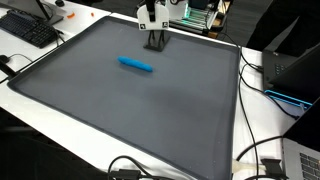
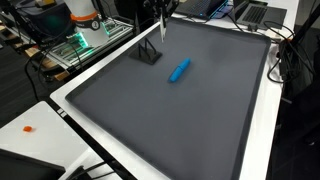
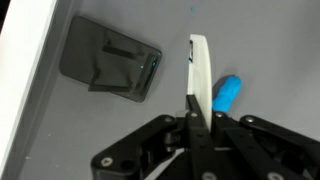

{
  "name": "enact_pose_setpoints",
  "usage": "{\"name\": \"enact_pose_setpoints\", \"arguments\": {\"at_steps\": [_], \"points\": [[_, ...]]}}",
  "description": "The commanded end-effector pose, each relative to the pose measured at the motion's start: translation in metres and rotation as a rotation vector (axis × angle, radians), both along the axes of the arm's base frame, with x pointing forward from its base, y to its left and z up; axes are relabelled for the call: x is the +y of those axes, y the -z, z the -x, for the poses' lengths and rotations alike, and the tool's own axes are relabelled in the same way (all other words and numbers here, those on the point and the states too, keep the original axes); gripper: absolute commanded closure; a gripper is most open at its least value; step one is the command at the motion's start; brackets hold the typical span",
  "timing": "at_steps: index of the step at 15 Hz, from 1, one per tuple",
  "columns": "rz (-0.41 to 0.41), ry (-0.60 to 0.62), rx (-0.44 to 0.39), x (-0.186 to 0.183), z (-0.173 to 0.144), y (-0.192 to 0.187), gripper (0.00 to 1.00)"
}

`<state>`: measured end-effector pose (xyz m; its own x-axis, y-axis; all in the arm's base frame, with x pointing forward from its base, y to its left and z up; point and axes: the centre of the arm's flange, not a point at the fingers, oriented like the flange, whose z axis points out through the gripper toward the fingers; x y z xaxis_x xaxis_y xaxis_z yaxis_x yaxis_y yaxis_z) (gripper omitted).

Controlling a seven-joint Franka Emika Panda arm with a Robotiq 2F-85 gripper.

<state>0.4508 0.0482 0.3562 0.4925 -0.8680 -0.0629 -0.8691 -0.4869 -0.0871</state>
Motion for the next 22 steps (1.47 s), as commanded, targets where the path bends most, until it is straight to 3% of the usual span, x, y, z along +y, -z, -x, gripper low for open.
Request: {"name": "enact_pose_setpoints", "arguments": {"at_steps": [1,12,22], "points": [[-0.009,-0.199,0.034,0.009,-0.02,-0.013,0.99],[0.083,-0.749,0.089,0.048,-0.065,-0.015,0.99],[0.099,-0.758,0.078,0.048,-0.067,-0.014,0.96]]}}
